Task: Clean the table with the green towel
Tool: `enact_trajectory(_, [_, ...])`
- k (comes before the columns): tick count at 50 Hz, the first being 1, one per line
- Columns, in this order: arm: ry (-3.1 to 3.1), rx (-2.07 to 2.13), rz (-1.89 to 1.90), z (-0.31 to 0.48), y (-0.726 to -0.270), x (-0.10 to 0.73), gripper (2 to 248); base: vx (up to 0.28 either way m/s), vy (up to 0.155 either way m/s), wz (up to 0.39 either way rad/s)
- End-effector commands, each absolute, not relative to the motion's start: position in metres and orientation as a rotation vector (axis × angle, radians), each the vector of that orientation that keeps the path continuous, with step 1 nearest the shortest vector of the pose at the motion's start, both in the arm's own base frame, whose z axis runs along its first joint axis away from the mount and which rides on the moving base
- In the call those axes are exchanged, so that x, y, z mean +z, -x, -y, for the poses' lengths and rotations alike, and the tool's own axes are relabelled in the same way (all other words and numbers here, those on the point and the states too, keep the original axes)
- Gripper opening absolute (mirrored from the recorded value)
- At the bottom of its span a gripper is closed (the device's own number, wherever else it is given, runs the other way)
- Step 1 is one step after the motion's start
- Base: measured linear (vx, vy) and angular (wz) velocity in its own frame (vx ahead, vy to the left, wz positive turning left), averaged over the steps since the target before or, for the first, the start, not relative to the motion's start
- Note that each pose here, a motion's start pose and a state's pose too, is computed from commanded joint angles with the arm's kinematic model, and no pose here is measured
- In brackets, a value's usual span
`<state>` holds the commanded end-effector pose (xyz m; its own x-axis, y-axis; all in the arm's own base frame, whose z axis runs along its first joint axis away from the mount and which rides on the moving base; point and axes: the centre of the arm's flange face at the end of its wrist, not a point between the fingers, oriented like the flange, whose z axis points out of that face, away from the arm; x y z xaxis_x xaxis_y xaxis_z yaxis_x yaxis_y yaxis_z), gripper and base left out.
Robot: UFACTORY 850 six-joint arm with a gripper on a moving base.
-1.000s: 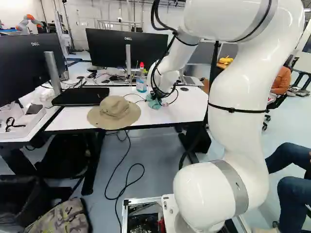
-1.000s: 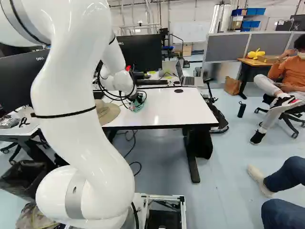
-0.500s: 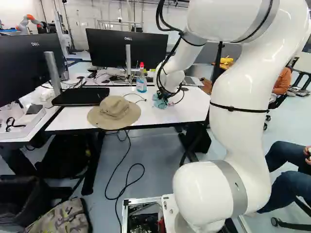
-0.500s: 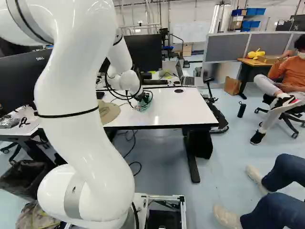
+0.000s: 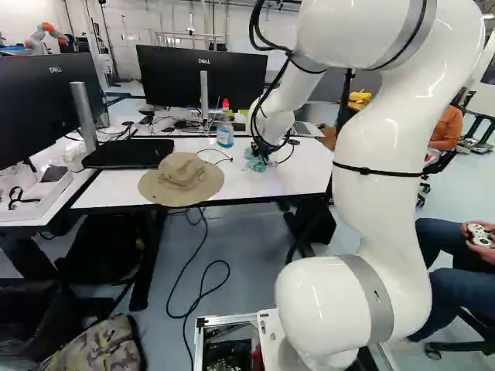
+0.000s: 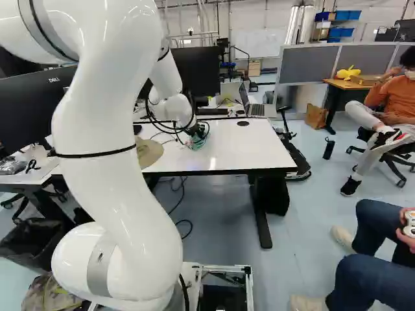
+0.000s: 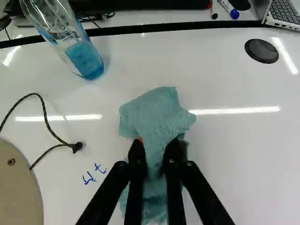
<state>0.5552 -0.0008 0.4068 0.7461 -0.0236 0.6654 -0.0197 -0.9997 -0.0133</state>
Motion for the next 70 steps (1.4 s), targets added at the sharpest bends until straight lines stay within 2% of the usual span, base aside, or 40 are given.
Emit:
enact_trajectory(48, [3.015,-0.832,-0.010,-0.008,-0.509,0.451,50,0.000,0.000,0.000])
enact_trajectory(70, [3.017,-0.887,0.172,-0.030,-0.480,0.475,50,0.000,0.000,0.000])
